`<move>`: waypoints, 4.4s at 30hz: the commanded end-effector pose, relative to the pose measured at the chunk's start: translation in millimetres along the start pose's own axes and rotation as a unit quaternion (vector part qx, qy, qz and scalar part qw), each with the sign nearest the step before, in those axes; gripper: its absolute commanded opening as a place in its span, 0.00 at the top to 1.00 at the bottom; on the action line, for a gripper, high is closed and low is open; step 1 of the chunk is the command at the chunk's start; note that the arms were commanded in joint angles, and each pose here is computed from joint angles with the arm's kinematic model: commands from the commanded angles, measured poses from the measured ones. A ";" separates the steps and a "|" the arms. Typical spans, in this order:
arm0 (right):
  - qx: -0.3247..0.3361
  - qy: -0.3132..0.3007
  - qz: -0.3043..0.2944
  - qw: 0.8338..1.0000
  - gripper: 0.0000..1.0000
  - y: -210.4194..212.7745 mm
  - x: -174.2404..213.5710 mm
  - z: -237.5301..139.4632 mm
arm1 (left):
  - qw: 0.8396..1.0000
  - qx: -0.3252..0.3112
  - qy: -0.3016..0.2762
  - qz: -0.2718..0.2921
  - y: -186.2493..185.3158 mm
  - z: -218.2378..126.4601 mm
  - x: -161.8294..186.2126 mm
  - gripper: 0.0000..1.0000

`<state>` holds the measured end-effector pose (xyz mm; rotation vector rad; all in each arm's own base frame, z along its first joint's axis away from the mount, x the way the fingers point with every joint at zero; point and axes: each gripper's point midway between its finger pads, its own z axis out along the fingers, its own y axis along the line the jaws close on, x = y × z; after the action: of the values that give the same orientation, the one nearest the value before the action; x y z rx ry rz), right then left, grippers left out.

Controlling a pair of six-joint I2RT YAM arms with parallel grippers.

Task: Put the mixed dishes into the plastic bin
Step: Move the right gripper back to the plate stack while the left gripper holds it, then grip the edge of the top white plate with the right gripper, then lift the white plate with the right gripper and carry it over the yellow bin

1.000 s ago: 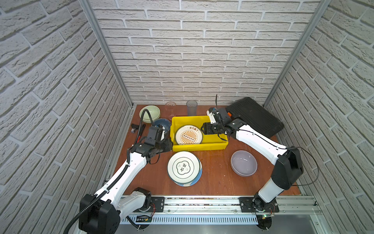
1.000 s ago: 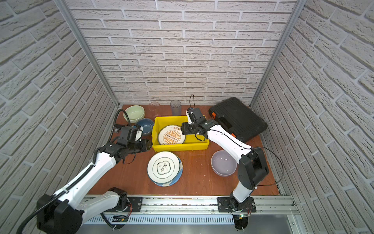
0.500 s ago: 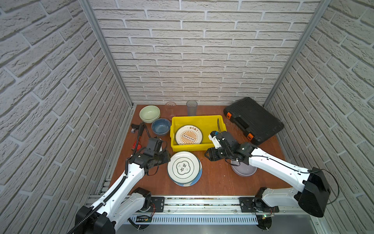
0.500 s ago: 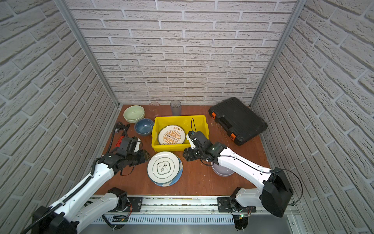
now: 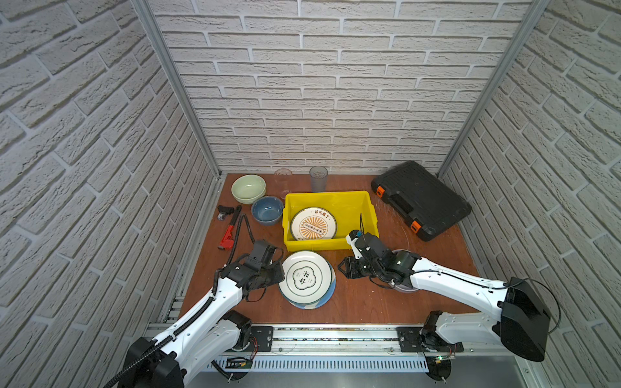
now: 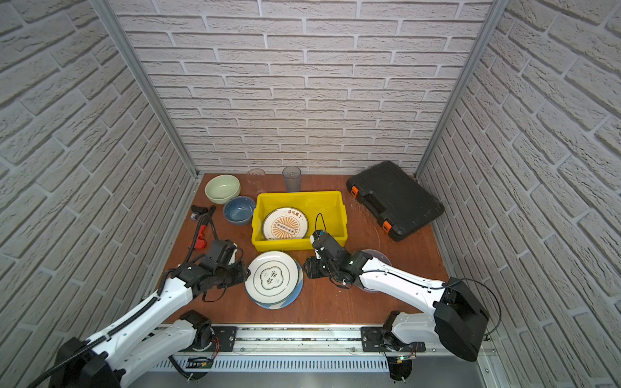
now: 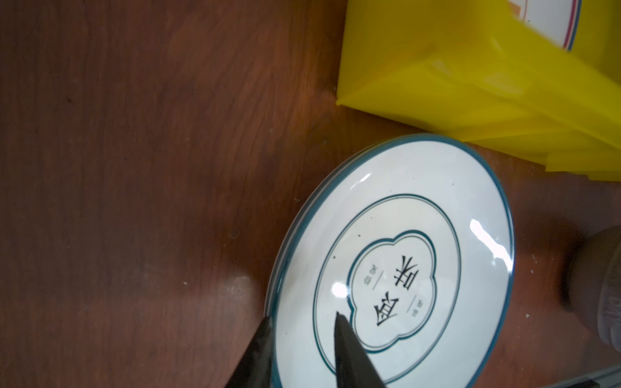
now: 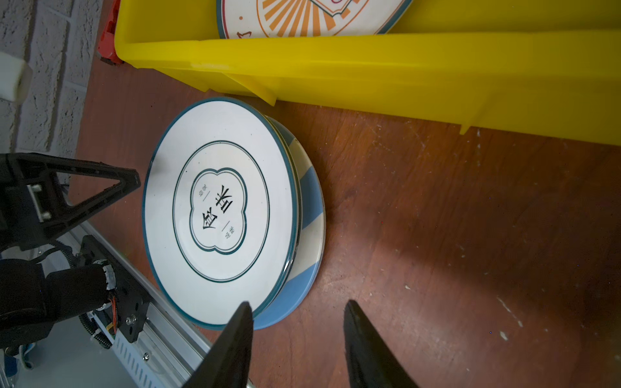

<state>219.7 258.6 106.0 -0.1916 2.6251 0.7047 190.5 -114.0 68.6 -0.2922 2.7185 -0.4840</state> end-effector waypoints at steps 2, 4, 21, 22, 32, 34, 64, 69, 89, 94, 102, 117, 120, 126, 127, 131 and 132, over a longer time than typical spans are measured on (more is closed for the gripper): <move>-0.009 -0.009 0.009 1.000 0.56 7.2 -0.8 11.2 | 1.000 -0.005 -0.011 -0.004 6.1 3.3 2.0 0.70; -0.008 -0.006 0.012 1.000 0.57 7.4 1.7 16.3 | 1.000 -0.006 -0.008 -0.005 7.5 5.5 3.9 0.72; -0.016 0.014 0.033 0.999 0.64 11.5 9.8 52.1 | 1.000 -0.009 0.003 -0.005 11.2 16.6 9.9 0.85; -0.017 0.014 0.034 0.999 0.64 12.0 9.3 52.7 | 1.000 -0.008 0.002 -0.005 10.9 16.8 9.6 0.85; -0.021 0.017 0.043 0.999 0.70 12.8 10.2 62.2 | 1.000 -0.007 0.009 -0.006 10.2 22.2 10.6 0.87; -0.025 0.017 0.044 0.999 0.72 14.2 9.9 62.6 | 1.000 -0.008 0.010 -0.006 10.8 22.6 11.2 0.87; -0.057 0.001 0.040 0.998 0.79 26.5 3.7 42.5 | 0.999 -0.021 0.044 -0.004 22.7 37.7 30.5 0.92; -0.062 0.007 0.042 0.997 0.78 27.9 6.0 46.9 | 0.999 -0.021 0.050 -0.003 23.2 41.1 33.6 0.92; -0.066 0.021 0.050 0.996 0.83 28.6 10.2 58.9 | 0.999 0.000 0.051 0.007 11.7 39.1 32.6 0.91; -0.064 0.017 0.046 0.997 0.90 29.4 7.8 53.4 | 0.999 0.000 0.041 0.006 8.6 30.0 26.5 0.86; -0.061 0.009 0.038 0.997 0.94 31.7 2.8 38.1 | 1.000 -0.005 0.025 0.018 4.3 11.8 16.4 0.82; -0.064 -0.024 -0.007 0.998 0.94 51.2 -24.4 -15.9 | 0.999 -0.002 -0.015 0.046 -19.7 -22.9 -22.6 0.74; -0.054 -0.037 -0.019 0.998 0.94 53.3 -32.5 -32.1 | 0.998 0.000 -0.025 0.052 -25.3 -27.9 -33.0 0.73; 0.001 -0.076 -0.047 0.996 0.94 44.0 -57.4 -61.3 | 0.997 -0.001 -0.043 0.056 -31.9 -36.0 -57.4 0.68; 0.004 -0.082 -0.049 0.995 0.94 43.2 -61.4 -65.0 | 0.997 0.001 -0.045 0.056 -33.2 -37.0 -61.4 0.68; 0.015 -0.109 -0.040 0.993 0.94 34.4 -83.1 -78.6 | 0.997 0.007 -0.055 0.062 -40.0 -41.4 -80.4 0.65; 0.021 -0.116 -0.036 0.992 0.94 30.3 -89.7 -81.5 | 0.996 0.009 -0.057 0.063 -41.9 -42.3 -85.5 0.64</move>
<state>245.6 259.5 192.9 -0.2180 2.4920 0.6407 245.4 -117.0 135.0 -0.1874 2.6322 -0.4394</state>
